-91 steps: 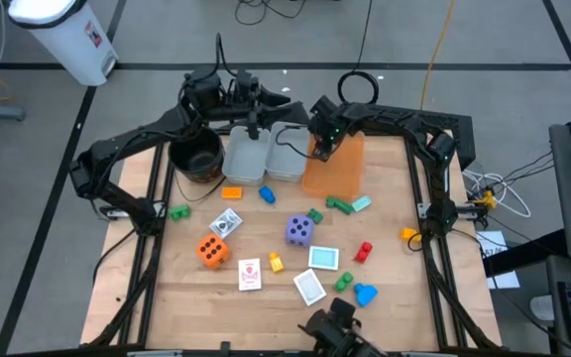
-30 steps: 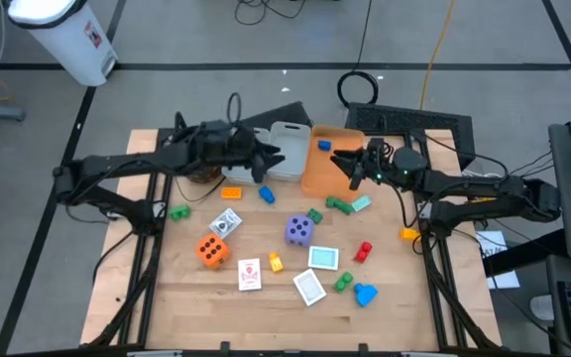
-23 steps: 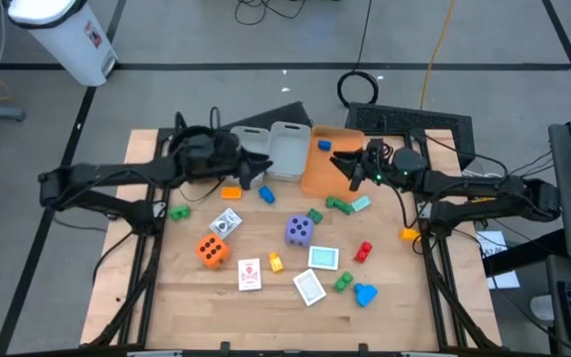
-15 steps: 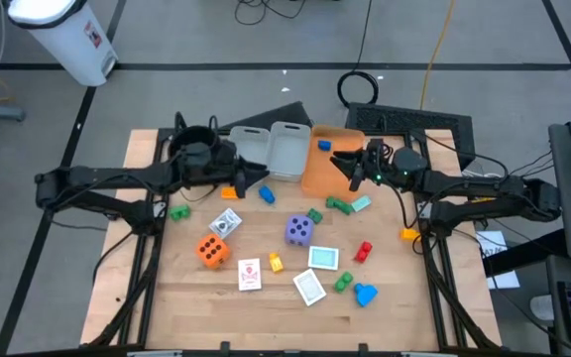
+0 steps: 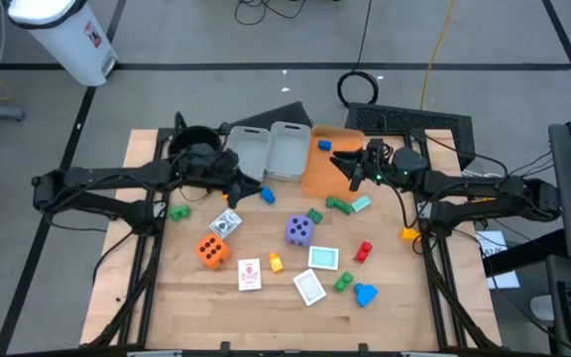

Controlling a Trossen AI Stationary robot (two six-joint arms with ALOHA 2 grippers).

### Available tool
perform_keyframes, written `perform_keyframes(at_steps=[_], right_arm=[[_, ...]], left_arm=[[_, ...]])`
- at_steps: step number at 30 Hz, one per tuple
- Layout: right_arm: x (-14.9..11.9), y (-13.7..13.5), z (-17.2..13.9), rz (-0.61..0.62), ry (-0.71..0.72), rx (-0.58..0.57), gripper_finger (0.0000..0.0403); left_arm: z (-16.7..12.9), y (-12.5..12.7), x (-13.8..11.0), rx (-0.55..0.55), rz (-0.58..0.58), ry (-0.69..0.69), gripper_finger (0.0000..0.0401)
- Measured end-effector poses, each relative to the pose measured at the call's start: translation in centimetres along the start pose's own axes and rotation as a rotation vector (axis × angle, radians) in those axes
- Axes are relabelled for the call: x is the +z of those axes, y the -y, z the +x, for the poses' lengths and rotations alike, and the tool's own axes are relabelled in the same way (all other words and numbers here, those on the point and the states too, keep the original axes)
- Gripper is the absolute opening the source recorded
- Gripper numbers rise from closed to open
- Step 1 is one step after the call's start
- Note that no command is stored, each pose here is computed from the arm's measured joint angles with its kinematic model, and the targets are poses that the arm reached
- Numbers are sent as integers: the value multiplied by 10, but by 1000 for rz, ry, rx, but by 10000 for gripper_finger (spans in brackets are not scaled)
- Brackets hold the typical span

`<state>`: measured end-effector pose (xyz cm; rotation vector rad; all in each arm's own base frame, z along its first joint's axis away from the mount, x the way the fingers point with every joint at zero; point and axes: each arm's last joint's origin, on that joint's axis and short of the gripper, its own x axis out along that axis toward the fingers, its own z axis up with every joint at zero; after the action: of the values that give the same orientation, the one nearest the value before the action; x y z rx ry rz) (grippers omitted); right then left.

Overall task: Pick & Place Toys
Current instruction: Put the top light green game piece into the orange bin

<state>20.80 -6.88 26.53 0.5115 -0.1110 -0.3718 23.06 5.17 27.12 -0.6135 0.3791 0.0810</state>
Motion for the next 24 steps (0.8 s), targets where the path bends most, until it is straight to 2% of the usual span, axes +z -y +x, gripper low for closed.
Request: perform_keyframes(at_steps=[4, 10, 15, 19, 24], right_arm=[[0, 0, 0, -5, 0, 0, 140], [-1, 0, 0, -8, -10, -5, 139], [-4, 2, 0, -11, -42, -24, 139], [-5, 3, 0, -11, -47, -27, 139], [-5, 3, 0, -12, -47, -26, 139]], left_arm=[[-18, -2, -16, -4, -50, -200, 157], [-53, -4, -41, 114, -131, -413, 157], [-76, -8, -54, 329, -217, -524, 156], [-93, -4, -51, 495, -251, -583, 156], [-108, 1, -44, 700, -362, -615, 156]])
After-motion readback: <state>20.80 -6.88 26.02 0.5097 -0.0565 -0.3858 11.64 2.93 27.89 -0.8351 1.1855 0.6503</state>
